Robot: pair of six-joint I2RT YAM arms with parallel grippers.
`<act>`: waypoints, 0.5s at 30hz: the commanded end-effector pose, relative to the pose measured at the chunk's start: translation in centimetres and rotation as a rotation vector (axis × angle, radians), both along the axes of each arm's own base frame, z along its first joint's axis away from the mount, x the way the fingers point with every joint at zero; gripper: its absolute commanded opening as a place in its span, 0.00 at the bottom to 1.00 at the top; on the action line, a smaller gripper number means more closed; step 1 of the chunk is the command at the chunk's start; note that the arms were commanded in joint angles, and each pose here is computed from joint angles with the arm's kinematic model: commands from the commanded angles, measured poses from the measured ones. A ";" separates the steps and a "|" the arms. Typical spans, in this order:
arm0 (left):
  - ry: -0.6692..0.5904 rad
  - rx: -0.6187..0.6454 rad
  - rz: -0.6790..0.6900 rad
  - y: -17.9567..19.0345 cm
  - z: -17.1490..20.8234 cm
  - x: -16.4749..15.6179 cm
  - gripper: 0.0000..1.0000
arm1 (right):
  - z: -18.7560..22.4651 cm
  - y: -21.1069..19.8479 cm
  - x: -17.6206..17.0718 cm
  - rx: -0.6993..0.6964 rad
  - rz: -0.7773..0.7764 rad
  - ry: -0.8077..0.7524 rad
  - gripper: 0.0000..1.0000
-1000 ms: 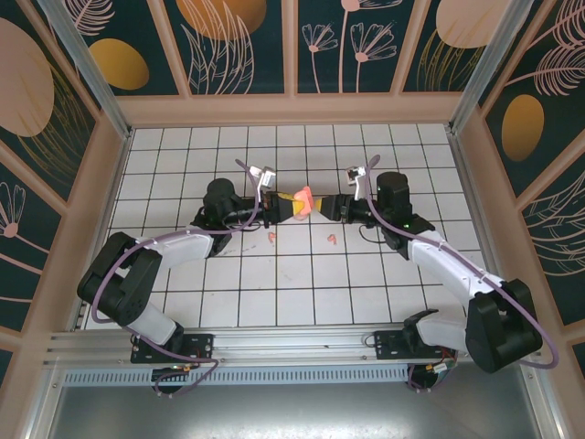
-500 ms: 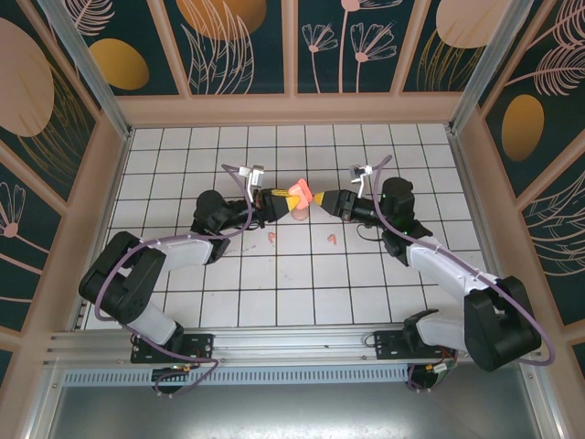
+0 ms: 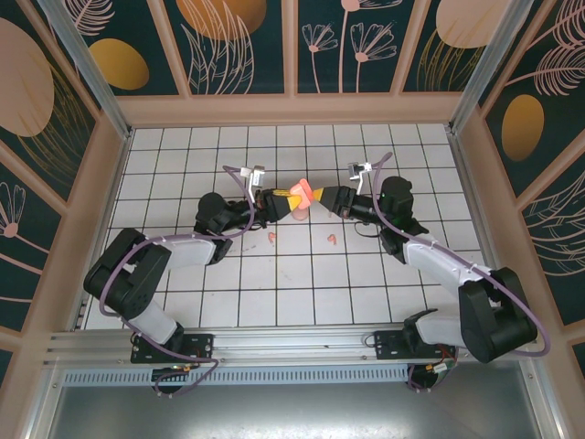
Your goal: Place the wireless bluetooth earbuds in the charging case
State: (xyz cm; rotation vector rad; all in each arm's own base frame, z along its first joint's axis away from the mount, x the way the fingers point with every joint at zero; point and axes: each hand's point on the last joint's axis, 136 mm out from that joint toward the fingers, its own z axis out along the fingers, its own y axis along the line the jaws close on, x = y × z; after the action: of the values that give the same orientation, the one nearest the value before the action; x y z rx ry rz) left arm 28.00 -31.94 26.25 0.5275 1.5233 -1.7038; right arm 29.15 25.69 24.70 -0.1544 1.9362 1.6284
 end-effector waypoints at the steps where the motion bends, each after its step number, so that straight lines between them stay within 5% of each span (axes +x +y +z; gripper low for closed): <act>1: -0.051 -0.041 -0.007 -0.3 1.5 -0.2 0.00 | 2.5 0.6 -0.2 0.043 0.038 -0.076 0.40; 15: -0.062 -0.061 0.004 -0.6 2.1 0.2 0.00 | 1.9 1.1 -0.5 0.042 0.068 -0.059 0.34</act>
State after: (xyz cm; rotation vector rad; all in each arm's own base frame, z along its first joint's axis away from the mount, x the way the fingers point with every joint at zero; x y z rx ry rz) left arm 28.17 -32.48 26.39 0.5296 1.5129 -1.7107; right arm 28.91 26.33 24.90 -0.1835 1.9330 1.6595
